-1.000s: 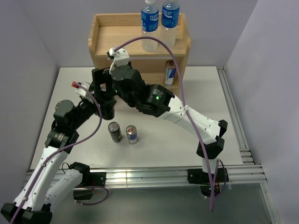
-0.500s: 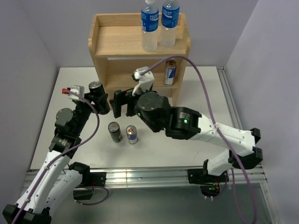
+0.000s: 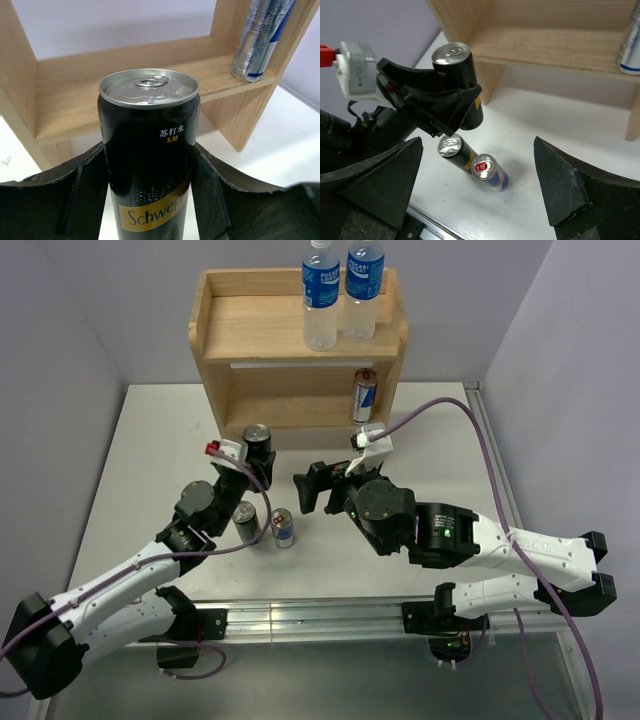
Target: Place and organize the beverage onto the shelf
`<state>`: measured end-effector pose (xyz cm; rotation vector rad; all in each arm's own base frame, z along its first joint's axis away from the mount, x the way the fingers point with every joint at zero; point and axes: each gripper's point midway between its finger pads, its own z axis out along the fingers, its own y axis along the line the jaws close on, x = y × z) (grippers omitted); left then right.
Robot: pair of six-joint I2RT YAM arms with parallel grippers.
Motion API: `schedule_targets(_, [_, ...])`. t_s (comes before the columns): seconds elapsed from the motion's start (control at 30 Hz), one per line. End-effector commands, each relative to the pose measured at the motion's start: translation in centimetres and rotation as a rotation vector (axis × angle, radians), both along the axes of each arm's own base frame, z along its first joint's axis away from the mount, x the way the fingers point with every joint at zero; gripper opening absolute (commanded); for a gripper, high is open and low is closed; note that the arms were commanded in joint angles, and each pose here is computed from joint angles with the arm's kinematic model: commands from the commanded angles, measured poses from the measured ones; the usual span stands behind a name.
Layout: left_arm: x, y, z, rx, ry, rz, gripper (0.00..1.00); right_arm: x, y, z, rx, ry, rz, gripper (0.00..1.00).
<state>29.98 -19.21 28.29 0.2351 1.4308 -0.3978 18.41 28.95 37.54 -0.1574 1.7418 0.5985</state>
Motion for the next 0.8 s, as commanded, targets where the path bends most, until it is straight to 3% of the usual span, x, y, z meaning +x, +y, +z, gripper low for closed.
schedule_targets(0.0, [-0.6, 1.8, 8.8, -0.131, -0.294, 0.128, 0.0, 0.4, -1.6, -0.2, 0.045, 0.001, -0.075, 0.99])
schedule_targets(0.33, [-2.1, 3.1, 13.4, -0.196, -0.462, 0.232, 0.0, 1.0, -2.2, -2.1, 0.022, -0.003, -0.109, 0.99])
schedule_targets(0.5, [-1.2, 3.4, 13.0, -0.183, -0.507, 0.315, 0.0, 1.2, -2.6, -2.5, 0.027, -0.008, -0.114, 0.99])
schedule_targets(0.77, [1.8, 2.6, 12.2, -0.22, -0.49, 0.31, 0.0, 1.4, -3.4, -3.5, 0.011, 0.0, -0.136, 0.99])
